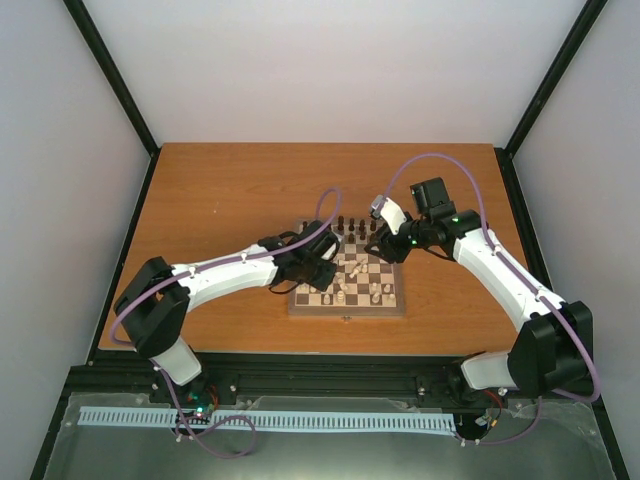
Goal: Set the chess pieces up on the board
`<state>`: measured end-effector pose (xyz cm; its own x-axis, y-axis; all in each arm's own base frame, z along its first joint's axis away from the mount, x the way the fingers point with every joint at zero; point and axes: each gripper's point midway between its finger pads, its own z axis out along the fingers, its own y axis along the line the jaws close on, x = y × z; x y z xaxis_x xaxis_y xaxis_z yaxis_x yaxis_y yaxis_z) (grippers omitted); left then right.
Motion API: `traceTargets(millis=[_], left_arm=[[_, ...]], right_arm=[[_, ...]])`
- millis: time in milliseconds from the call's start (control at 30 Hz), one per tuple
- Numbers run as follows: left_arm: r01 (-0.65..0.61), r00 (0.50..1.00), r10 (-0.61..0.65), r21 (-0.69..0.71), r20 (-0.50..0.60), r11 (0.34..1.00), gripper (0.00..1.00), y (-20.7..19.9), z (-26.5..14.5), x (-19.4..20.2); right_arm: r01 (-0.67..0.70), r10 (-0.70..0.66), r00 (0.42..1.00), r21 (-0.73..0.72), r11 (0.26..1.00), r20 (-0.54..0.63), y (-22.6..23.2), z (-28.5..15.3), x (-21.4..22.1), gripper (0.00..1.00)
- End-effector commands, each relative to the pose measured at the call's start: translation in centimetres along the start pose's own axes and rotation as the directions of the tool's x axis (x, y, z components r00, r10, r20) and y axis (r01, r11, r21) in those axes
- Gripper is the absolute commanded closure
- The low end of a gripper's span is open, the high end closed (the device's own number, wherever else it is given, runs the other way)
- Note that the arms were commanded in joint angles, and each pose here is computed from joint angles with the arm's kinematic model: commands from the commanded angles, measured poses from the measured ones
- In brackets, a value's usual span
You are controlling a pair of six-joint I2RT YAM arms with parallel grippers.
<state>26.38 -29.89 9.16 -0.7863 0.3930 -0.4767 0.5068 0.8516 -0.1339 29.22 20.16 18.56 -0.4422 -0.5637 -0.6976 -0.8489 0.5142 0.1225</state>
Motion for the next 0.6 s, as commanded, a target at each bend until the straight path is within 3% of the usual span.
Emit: traceTargets(millis=[0, 567], left_arm=[[-0.049, 0.998, 0.050, 0.051, -0.026, 0.997, 0.86, -1.3, 0.3, 0.5], [-0.079, 0.991, 0.079, 0.010, -0.103, 0.997, 0.85, -1.4, 2.9, 1.8]], right_arm=[[-0.002, 0.002, 1.000, -0.003, 1.000, 0.010, -0.2, -0.2, -0.3, 0.48], [-0.005, 0.004, 1.000, -0.017, 1.000, -0.004, -0.2, 0.2, 0.0, 0.48]])
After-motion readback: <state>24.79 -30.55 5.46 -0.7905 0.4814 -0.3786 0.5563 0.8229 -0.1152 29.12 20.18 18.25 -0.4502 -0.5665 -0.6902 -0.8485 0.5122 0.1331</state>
